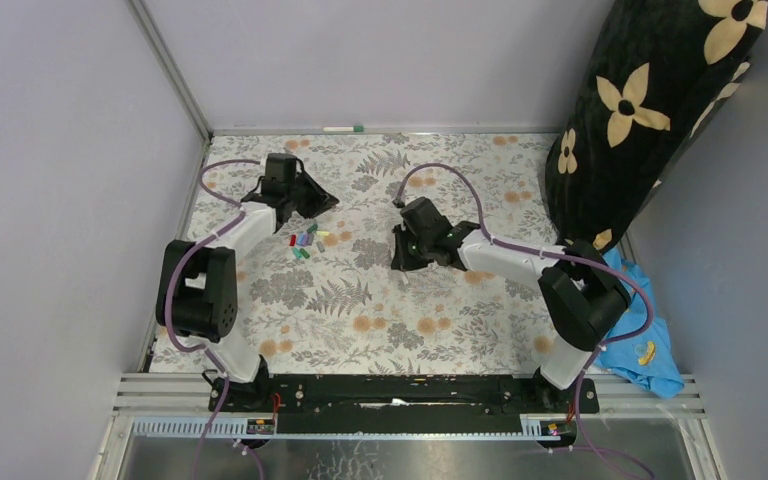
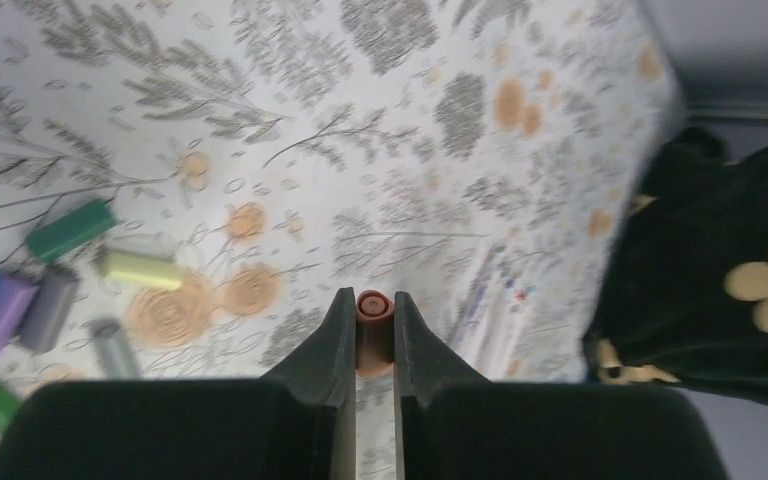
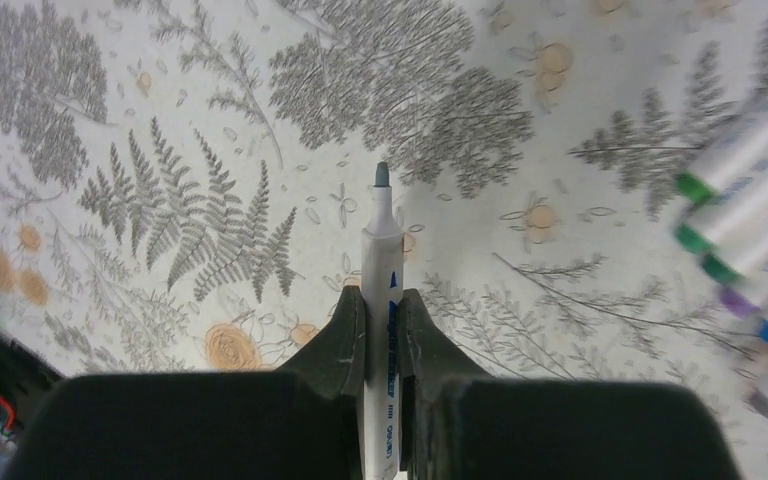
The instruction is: Open the pen caps
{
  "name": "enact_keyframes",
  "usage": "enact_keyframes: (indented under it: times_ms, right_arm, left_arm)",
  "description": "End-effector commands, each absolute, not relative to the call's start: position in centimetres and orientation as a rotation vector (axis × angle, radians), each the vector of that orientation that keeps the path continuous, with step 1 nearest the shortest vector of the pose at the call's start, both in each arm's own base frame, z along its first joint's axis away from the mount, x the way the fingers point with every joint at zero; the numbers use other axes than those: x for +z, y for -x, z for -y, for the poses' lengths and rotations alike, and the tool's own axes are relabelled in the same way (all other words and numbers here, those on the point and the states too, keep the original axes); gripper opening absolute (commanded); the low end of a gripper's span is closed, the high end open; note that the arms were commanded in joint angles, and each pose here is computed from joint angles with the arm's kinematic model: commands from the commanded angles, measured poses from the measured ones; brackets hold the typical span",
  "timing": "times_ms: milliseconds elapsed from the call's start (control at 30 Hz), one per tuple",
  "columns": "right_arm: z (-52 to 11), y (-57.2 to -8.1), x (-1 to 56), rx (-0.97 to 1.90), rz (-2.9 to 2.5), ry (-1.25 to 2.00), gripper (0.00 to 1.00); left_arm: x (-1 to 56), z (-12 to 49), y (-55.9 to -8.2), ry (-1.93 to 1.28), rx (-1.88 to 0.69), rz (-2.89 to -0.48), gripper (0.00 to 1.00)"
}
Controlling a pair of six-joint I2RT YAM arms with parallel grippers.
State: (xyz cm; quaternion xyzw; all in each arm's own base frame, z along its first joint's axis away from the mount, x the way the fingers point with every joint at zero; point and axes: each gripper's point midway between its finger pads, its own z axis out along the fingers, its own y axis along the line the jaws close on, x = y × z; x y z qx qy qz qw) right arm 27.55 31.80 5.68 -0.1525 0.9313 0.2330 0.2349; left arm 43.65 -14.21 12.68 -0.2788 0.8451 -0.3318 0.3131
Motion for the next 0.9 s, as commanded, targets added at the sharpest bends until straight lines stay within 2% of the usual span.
enact_keyframes:
  times_ms: [0, 200, 467, 600, 733, 867]
  right_arm:
    - [-29.1, -31.7, 10.6, 0.472, -2.403, 0.266, 0.00]
    - [-22.4, -35.0, 10.8, 0.271, -2.382, 0.054, 0.00]
    - [-16.1, -36.3, 8.9, 0.053, -2.416, -0.050, 0.00]
    - [-14.4, -36.1, 7.3, -0.017, -2.448, -0.078, 0.04]
    - [-13.1, -35.6, 6.0, -0.077, -2.457, -0.100, 0.10]
    - [-12.0, -35.4, 4.9, -0.101, -2.480, -0.120, 0.10]
  left_arm:
    - [8.6, 12.8, -41.2, 0.627, -0.532, -2.411, 0.00]
    - [4.1, 11.8, -38.4, 0.550, -0.212, -2.537, 0.00]
    - [2.7, 10.5, -37.8, 0.559, -0.051, -2.560, 0.09]
    - [2.1, 10.4, -37.6, 0.565, -0.034, -2.576, 0.16]
    - [1.9, 10.4, -37.5, 0.570, -0.031, -2.579, 0.28]
    - [2.1, 10.4, -37.6, 0.569, -0.036, -2.573, 0.37]
